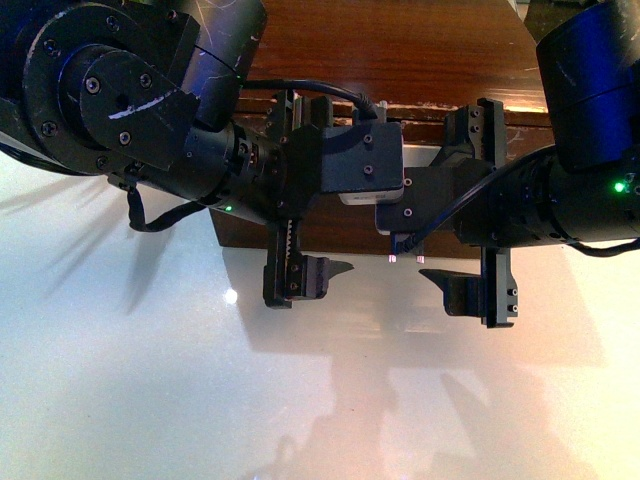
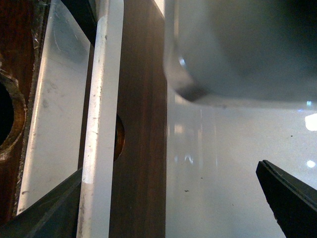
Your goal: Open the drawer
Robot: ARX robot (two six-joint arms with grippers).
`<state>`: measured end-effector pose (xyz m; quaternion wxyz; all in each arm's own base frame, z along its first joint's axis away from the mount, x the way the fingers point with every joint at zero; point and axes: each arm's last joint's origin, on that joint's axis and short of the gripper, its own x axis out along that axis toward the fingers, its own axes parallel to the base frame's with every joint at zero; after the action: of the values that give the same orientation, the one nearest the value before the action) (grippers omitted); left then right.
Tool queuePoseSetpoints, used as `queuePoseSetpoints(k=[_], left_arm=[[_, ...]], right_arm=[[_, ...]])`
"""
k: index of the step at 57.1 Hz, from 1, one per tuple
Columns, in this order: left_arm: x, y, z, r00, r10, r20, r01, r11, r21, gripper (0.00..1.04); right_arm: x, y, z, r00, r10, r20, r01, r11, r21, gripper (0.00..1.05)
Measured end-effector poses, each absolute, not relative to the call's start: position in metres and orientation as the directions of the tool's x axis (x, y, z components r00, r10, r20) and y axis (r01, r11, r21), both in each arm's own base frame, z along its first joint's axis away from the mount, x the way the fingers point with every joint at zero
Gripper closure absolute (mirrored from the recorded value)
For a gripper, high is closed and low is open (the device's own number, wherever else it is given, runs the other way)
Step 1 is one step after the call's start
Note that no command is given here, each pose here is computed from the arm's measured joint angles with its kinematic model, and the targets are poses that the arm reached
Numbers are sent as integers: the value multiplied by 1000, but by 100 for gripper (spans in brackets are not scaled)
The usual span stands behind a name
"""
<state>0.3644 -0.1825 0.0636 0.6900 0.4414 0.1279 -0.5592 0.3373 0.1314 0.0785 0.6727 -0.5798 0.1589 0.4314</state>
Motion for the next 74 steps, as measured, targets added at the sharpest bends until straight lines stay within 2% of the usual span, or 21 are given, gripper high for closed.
queuePoseSetpoints(k=[45, 74], left_arm=[[316, -170, 64, 269, -674, -689, 902, -74, 425, 8], [275, -150, 74, 219, -686, -694, 911, -111, 397, 8]], right_arm=[[283, 140, 77, 490, 430, -758, -819, -71, -569, 9], [241, 151, 82, 419, 479, -771, -825, -153, -544, 9]])
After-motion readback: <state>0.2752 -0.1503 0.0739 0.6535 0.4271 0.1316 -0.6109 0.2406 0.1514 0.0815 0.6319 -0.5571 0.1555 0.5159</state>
